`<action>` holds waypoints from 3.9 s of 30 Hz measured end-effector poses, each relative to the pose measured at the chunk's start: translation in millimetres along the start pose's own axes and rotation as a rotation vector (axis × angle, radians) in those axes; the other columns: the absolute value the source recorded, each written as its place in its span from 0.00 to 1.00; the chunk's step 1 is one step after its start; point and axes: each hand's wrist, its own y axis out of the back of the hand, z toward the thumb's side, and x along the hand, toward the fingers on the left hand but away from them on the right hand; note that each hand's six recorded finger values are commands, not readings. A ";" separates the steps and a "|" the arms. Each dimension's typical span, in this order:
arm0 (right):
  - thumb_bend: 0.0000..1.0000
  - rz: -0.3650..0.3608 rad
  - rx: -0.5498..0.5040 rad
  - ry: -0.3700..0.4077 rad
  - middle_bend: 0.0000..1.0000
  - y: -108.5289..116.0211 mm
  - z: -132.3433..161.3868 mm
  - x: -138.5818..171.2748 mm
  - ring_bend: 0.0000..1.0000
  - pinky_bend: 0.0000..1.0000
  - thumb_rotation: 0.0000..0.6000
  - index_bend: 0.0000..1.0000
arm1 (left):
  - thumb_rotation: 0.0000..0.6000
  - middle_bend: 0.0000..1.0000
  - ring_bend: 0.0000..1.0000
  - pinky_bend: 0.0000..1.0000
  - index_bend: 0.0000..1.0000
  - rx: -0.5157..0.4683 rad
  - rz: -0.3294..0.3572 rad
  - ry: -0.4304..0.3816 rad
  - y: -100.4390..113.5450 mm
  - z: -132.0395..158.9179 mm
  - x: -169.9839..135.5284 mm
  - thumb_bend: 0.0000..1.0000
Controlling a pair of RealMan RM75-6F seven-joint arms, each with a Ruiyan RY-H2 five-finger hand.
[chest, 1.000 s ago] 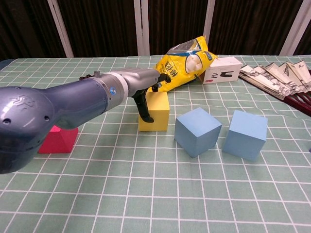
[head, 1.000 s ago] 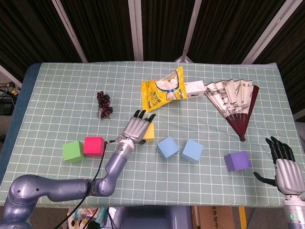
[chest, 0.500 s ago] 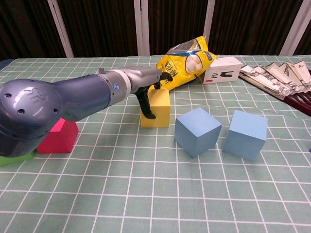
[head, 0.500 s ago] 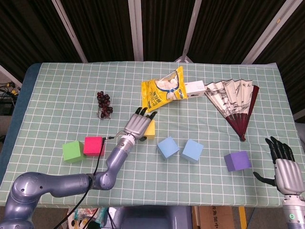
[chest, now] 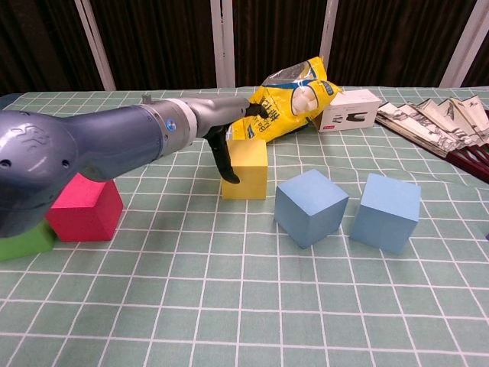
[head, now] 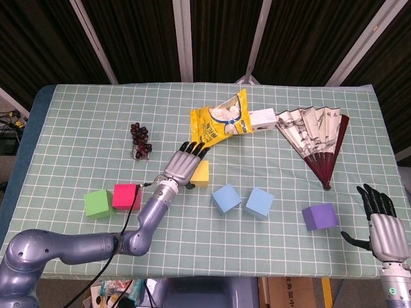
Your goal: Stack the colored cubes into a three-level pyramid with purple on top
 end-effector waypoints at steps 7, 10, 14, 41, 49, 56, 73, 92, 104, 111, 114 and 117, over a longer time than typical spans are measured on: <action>0.14 -0.010 0.001 -0.011 0.00 2.4 -1.8 -0.5 0.00 0.00 1.00 0.00 | 1.00 0.00 0.00 0.00 0.00 -0.062 0.070 -0.028 25.3 -6.2 -29.2 0.13; 0.14 -0.012 -0.006 -0.020 0.00 3.5 -3.0 -1.0 0.00 0.00 1.00 0.00 | 1.00 0.00 0.00 0.00 0.00 -0.074 0.120 -0.021 37.7 -21.5 -52.3 0.13; 0.14 -0.017 -0.012 -0.031 0.00 5.7 -3.1 -2.8 0.00 0.00 1.00 0.00 | 1.00 0.00 0.00 0.00 0.00 -0.073 0.178 0.033 45.6 -58.8 -90.6 0.13; 0.14 0.151 -0.046 0.250 0.00 -1.9 142.8 -70.0 0.00 0.00 1.00 0.00 | 1.00 0.00 0.00 0.00 0.00 -0.211 0.288 0.235 59.6 -167.7 -211.3 0.12; 0.14 0.271 -0.041 0.384 0.00 -42.9 227.0 -75.2 0.00 0.00 1.00 0.00 | 1.00 0.00 0.00 0.00 0.00 -0.230 0.306 0.241 66.5 -172.3 -212.7 0.12; 0.14 0.370 -0.049 0.387 0.00 -87.1 264.6 -70.1 0.00 0.00 1.00 0.00 | 1.00 0.00 0.00 0.00 0.00 -0.244 0.320 0.251 70.9 -177.8 -214.5 0.13; 0.14 0.325 -0.036 0.356 0.21 -115.3 279.2 -90.5 0.00 0.00 1.00 0.00 | 1.00 0.00 0.00 0.00 0.00 -0.271 0.331 0.260 75.0 -181.8 -214.9 0.12; 0.14 0.372 -0.022 0.326 0.33 -134.0 272.2 -93.1 0.07 0.00 1.00 0.00 | 1.00 0.00 0.00 0.00 0.00 -0.287 0.329 0.271 74.0 -182.7 -212.1 0.13; 0.14 0.359 -0.034 0.302 0.45 -135.4 269.9 -99.2 0.14 0.00 1.00 0.00 | 1.00 0.00 0.00 0.00 0.00 -0.294 0.336 0.275 75.2 -183.0 -212.2 0.12; 0.14 0.332 -0.075 0.238 0.46 -127.1 267.4 -112.1 0.15 0.00 1.00 0.00 | 1.00 0.00 0.00 0.00 0.00 -0.291 0.341 0.275 76.2 -183.0 -212.4 0.13; 0.14 0.326 -0.093 0.201 0.46 -122.6 265.6 -119.4 0.15 0.00 1.00 0.00 | 1.00 0.00 0.00 0.00 0.00 -0.290 0.343 0.275 76.6 -183.3 -212.5 0.13; 0.14 0.306 -0.099 0.164 0.46 -114.5 263.7 -130.1 0.15 0.00 1.00 0.00 | 1.00 0.00 0.00 0.00 0.00 -0.288 0.344 0.275 76.9 -183.6 -212.4 0.13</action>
